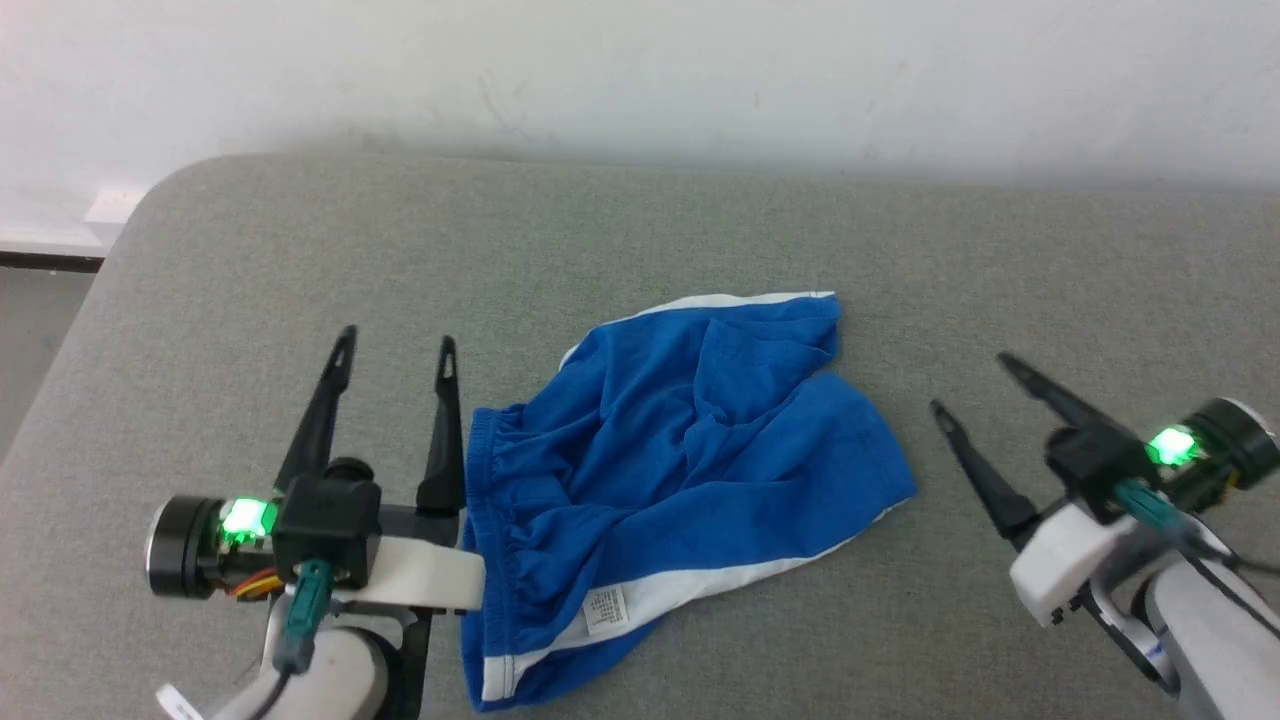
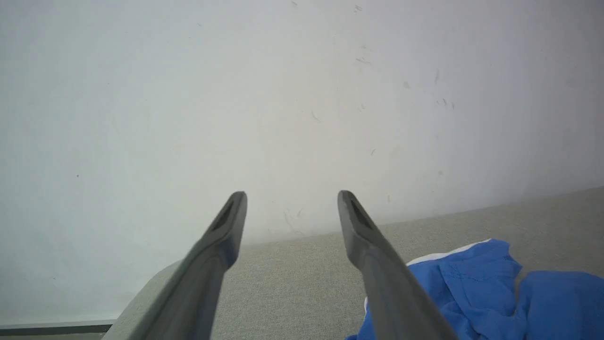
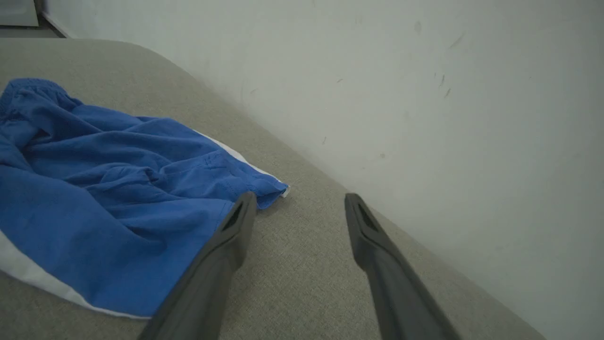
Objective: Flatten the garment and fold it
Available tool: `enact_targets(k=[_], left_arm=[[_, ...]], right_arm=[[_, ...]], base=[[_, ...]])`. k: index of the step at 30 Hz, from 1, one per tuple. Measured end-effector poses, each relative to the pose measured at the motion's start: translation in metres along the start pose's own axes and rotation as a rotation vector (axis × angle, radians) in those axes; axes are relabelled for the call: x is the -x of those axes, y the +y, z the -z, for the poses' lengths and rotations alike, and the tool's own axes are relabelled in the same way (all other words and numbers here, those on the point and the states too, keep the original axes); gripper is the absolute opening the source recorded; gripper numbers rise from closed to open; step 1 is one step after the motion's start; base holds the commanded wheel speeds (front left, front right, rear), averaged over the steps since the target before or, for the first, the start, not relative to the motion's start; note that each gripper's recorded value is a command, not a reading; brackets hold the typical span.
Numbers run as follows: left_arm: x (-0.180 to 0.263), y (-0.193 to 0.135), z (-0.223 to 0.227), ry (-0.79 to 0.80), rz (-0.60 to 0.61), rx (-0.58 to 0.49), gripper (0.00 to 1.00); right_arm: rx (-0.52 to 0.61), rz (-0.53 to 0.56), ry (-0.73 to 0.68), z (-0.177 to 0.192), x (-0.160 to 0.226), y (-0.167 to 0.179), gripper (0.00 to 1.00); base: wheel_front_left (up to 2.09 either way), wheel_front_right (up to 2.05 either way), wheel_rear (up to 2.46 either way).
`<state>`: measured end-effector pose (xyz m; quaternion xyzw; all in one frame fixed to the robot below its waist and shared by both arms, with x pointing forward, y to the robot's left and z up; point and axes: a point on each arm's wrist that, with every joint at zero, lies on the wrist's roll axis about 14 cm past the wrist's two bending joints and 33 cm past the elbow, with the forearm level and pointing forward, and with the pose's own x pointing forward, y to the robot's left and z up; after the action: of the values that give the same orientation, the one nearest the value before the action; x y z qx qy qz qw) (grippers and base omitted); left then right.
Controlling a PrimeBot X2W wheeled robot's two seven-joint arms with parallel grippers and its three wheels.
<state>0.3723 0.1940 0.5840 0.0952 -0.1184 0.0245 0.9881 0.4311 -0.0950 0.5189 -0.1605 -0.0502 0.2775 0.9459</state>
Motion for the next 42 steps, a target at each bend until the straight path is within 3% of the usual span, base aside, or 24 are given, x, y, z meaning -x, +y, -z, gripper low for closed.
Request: enact_targets(k=[5, 10, 17, 21, 22, 28, 33, 37, 42], left_arm=[[0.005, 0.015, -0.003, -0.045, -0.136, -0.031, 1.0], [0.012, 0.031, 0.004, -0.044, -0.226, -0.1, 1.0], [0.02, 0.034, 0.024, 0.012, -0.267, -0.122, 1.0], [0.022, 0.032, 0.032, 0.038, -0.264, -0.122, 1.0], [0.021, 0.032, 0.031, 0.035, -0.264, -0.12, 1.0], [0.022, 0.024, 0.035, 0.044, -0.217, -0.099, 1.0], [0.033, 0.013, 0.039, 0.064, -0.146, -0.088, 1.0], [0.035, -0.001, 0.038, 0.057, -0.082, -0.078, 1.0], [0.038, -0.034, 0.041, 0.062, 0.073, -0.053, 1.0]], right_arm=[[-0.023, -0.209, 0.274, 0.043, -0.009, 0.029, 1.0], [-0.065, -0.342, 0.505, 0.068, -0.014, 0.047, 1.0], [-0.161, -0.459, 0.817, 0.113, -0.006, 0.074, 1.0], [-0.177, -0.476, 0.872, 0.124, -0.006, 0.079, 1.0], [-0.192, -0.473, 0.864, 0.124, -0.008, 0.079, 0.0], [-0.225, -0.394, 0.682, 0.107, -0.021, 0.059, 0.0], [-0.228, -0.271, 0.51, 0.078, -0.013, 0.01, 0.0], [-0.236, -0.176, 0.558, 0.096, 0.032, -0.02, 0.0], [-0.308, -0.132, 0.705, 0.137, 0.095, -0.008, 0.0]], base=[[0.0, 0.0, 0.0], [0.0, 0.0, 0.0], [0.0, 0.0, 0.0], [0.0, 0.0, 0.0], [0.0, 0.0, 0.0], [0.0, 0.0, 0.0], [0.0, 0.0, 0.0], [0.0, 0.0, 0.0], [0.0, 0.0, 0.0]])
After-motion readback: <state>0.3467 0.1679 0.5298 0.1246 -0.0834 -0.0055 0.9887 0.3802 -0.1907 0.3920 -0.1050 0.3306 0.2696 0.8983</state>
